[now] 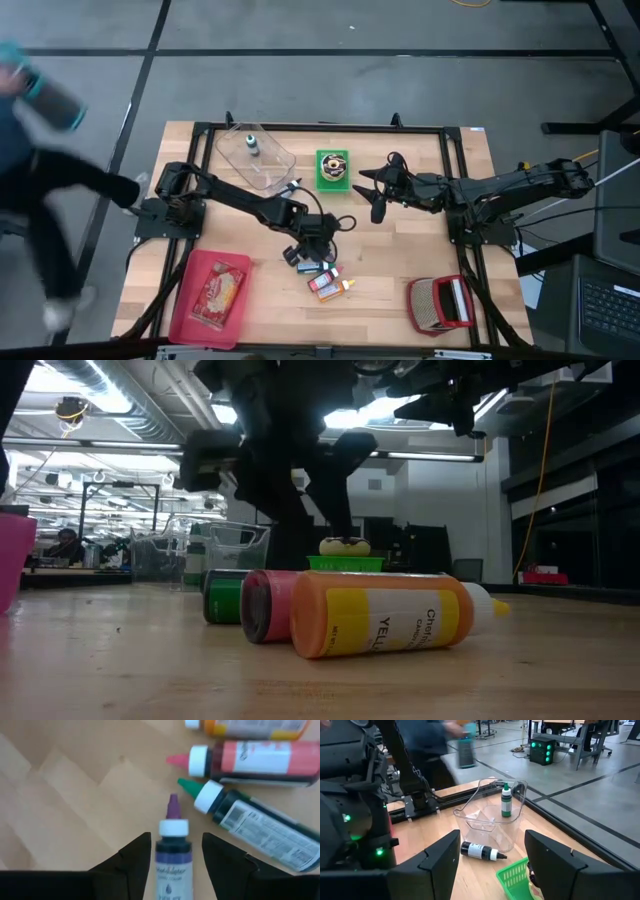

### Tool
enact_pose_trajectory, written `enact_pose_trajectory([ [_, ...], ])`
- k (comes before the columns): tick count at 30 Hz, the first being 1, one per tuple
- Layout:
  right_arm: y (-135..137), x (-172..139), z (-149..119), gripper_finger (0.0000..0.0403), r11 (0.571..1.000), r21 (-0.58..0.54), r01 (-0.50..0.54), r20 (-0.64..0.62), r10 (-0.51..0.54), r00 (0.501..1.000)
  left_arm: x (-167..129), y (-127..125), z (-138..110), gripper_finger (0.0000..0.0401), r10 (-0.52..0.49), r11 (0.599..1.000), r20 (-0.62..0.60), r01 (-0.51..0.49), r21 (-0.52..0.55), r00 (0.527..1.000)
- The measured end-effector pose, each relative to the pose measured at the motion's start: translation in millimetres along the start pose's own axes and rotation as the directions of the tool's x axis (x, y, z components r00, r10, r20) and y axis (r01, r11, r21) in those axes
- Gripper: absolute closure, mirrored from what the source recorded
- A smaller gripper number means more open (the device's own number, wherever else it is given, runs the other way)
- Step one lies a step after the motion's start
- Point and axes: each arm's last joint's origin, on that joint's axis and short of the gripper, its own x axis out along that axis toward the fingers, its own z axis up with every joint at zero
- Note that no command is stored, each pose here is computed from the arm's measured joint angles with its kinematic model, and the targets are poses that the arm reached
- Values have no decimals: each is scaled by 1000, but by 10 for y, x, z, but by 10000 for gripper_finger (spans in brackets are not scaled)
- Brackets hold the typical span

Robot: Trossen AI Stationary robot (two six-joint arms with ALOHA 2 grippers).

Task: Pick & Place Food Item
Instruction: Put the purple food coloring bottle into the transparent bin

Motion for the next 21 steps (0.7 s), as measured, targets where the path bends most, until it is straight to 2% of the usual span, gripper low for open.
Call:
enact_pose_trajectory([
  [9, 1, 0, 0, 176, 1000, 1, 0, 0, 0, 1000, 0, 31, 67, 231, -8, 999, 107, 13, -38, 994],
  [17, 1, 0, 0, 176, 1000, 2, 0, 1, 0, 1000, 228, -8, 12, 236, -51, 997, 82, 55, -57, 995],
  [21, 1, 0, 3, 176, 1000, 3, -1, 3, 1, 1000, 334, 5, -3, 237, -40, 997, 90, 46, -65, 995],
])
